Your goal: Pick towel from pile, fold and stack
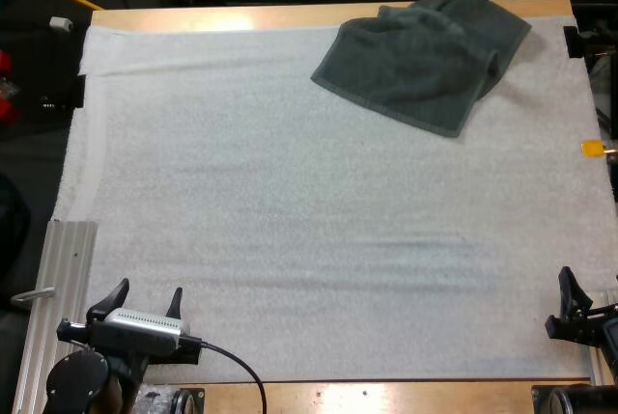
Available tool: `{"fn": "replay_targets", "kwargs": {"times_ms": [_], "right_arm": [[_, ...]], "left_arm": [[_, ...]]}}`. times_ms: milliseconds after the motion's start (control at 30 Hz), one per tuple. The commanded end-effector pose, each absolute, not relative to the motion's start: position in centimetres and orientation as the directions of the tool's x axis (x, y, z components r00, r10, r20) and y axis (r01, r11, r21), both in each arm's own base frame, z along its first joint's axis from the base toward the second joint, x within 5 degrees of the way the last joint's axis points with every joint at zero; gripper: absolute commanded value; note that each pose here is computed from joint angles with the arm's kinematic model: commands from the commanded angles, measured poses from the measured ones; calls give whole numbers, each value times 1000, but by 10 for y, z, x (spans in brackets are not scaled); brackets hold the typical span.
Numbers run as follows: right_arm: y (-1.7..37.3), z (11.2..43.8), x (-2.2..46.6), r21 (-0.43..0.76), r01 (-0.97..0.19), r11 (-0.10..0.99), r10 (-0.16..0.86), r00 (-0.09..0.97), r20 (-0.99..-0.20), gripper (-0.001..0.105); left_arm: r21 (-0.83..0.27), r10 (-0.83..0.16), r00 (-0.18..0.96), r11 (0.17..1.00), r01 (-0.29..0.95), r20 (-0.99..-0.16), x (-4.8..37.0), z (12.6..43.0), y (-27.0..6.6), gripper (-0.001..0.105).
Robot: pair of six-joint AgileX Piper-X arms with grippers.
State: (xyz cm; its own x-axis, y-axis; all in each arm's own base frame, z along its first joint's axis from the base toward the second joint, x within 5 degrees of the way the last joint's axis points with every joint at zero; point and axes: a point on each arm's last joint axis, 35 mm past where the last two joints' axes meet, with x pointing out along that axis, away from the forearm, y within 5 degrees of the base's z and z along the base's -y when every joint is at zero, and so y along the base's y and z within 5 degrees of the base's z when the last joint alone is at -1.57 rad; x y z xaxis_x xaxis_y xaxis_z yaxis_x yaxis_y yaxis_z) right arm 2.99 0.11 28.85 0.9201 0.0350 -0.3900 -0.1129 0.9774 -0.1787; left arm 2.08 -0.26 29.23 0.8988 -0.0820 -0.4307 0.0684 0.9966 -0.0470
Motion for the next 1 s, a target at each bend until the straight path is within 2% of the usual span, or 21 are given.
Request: {"fn": "replay_targets", "kwargs": {"times_ms": [0, 233, 400, 467, 667, 867, 967], "right_arm": [[1, 290, 32, -180, -114, 977, 35, 920, -391, 69], [1, 296, 26, -179, -127, 976, 47, 918, -393, 69], [3, 325, 22, -170, -163, 972, 90, 923, -374, 69], [5, 343, 26, -152, -208, 966, 139, 918, -371, 69], [11, 383, 38, -92, -352, 931, 298, 883, -363, 69], [17, 414, 57, -29, -488, 872, 448, 821, -355, 69], [18, 423, 74, -17, -490, 871, 449, 811, -376, 69]], "left_arm": [[-50, -92, 896, 996, 78, -435, 23, 293, -3, 62], [-54, -103, 905, 995, 89, -413, 21, 299, -3, 62], [-74, -181, 927, 983, 165, -328, 7, 325, -6, 62], [-81, -231, 933, 973, 218, -274, -2, 341, -7, 62], [-123, -369, 880, 929, 348, -299, 13, 372, -12, 62], [-136, -460, 824, 887, 441, -332, 29, 393, -16, 62], [-141, -481, 805, 875, 463, -347, 36, 399, -18, 62]]}}
